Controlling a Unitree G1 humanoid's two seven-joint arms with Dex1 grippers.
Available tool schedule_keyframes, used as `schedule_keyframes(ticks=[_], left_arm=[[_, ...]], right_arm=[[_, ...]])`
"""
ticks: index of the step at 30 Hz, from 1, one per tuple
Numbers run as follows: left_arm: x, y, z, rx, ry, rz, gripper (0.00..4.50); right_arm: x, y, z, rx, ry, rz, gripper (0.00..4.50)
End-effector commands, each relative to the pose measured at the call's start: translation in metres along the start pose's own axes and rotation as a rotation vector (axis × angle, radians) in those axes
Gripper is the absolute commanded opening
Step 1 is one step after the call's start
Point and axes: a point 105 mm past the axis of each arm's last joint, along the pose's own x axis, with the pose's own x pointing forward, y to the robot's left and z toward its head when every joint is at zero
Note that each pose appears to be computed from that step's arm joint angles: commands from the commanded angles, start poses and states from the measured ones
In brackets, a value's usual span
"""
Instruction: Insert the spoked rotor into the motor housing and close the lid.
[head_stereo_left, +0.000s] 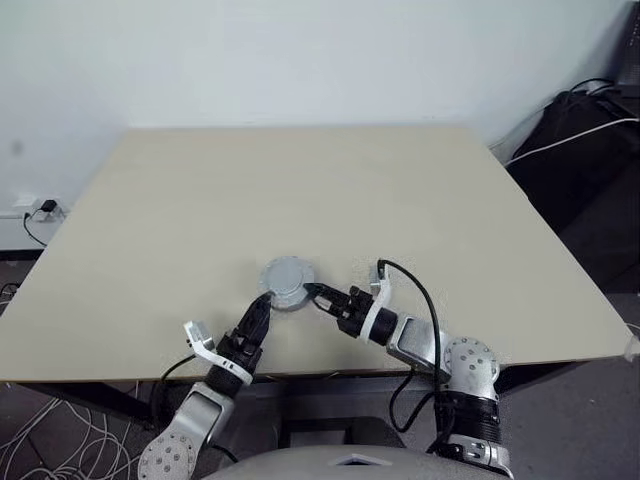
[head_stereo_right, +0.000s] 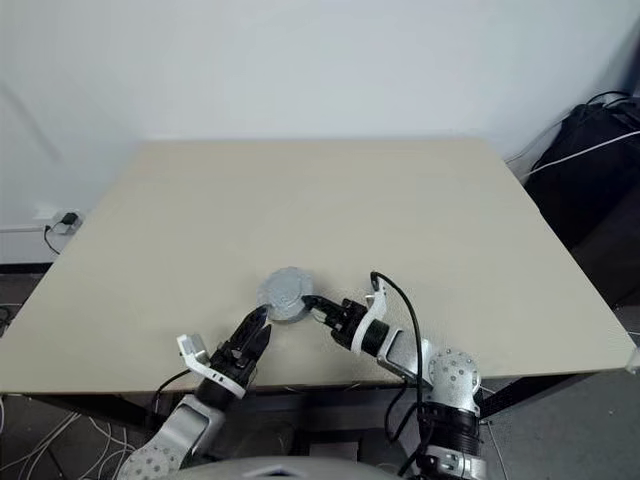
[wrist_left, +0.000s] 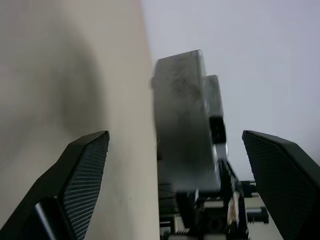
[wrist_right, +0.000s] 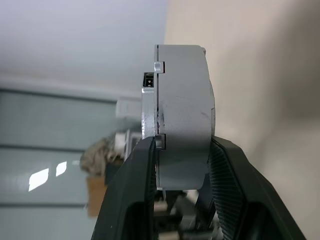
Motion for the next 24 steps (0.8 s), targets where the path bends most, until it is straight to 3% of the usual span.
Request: schedule_keyframes(ticks=[1, 13, 16, 21, 24], left_arm=[[0.018, -0.021, -0.003, -0.069, -0.05, -0.124, 4.5], [0.017, -0.026, -0.012, -0.104, -0.01, -0.155, 4.5], [0.01, -0.021, -0.014, -0.12, 0.005, -0.131, 3.91], [0.003, -0.023, -0.011, -0.129, -0.031, -0.124, 2.28], [0.004, -0.024, -0.01, -0.131, -0.046, -0.127, 2.12]], right_arm=[[0.006, 0.028, -0.002, -0.015, -0.002, 0.128, 1.22], [0.006, 0.027, -0.009, -0.008, 0.035, 0.118, 1.22], [0.005, 0.025, -0.007, -0.007, 0.026, 0.105, 1.22], [0.004, 0.022, -0.004, -0.003, 0.015, 0.094, 1.22], [0.005, 0.022, -0.005, -0.002, 0.019, 0.094, 1.22]])
